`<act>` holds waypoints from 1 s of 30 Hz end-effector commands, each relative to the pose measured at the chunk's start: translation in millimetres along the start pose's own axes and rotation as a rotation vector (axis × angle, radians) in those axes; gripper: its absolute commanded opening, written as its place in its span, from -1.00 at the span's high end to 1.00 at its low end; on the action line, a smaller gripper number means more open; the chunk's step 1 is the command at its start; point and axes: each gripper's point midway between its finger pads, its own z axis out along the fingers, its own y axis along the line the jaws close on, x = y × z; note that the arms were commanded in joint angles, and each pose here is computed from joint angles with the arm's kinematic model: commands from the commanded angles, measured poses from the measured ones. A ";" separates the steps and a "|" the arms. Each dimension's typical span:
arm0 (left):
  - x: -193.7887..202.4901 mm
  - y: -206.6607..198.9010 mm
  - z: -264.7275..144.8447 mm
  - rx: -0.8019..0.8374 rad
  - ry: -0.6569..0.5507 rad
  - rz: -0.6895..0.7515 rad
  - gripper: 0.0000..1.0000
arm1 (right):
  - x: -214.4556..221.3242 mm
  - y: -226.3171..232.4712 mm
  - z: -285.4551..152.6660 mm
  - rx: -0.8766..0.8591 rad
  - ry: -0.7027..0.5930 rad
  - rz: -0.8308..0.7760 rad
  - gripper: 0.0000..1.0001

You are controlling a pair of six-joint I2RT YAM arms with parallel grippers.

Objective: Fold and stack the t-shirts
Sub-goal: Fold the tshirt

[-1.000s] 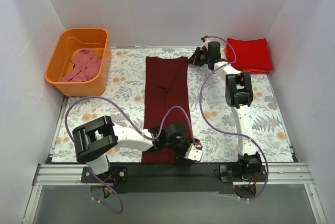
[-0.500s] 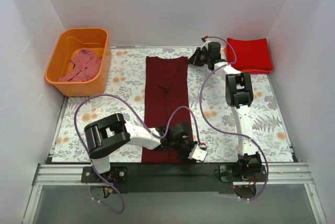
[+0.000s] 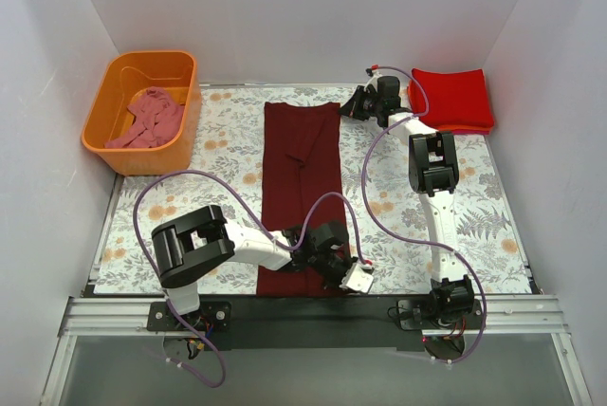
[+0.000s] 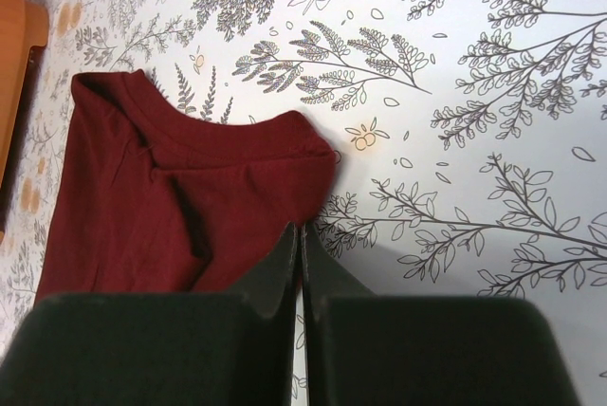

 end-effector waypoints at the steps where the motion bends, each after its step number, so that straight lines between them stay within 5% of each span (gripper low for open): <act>1: -25.8 -2.2 -10.2 0.005 -0.046 0.048 1.00 | 0.1 -15.9 3.6 0.032 -0.023 0.007 0.97; 19: -38.4 -36.4 -3.2 0.126 -0.087 0.088 1.00 | -11.1 -20.1 9.1 0.052 -0.064 0.016 0.97; 30: -30.8 -20.7 -8.7 0.079 -0.050 0.045 1.00 | -8.2 -22.2 5.7 0.072 -0.060 0.026 0.97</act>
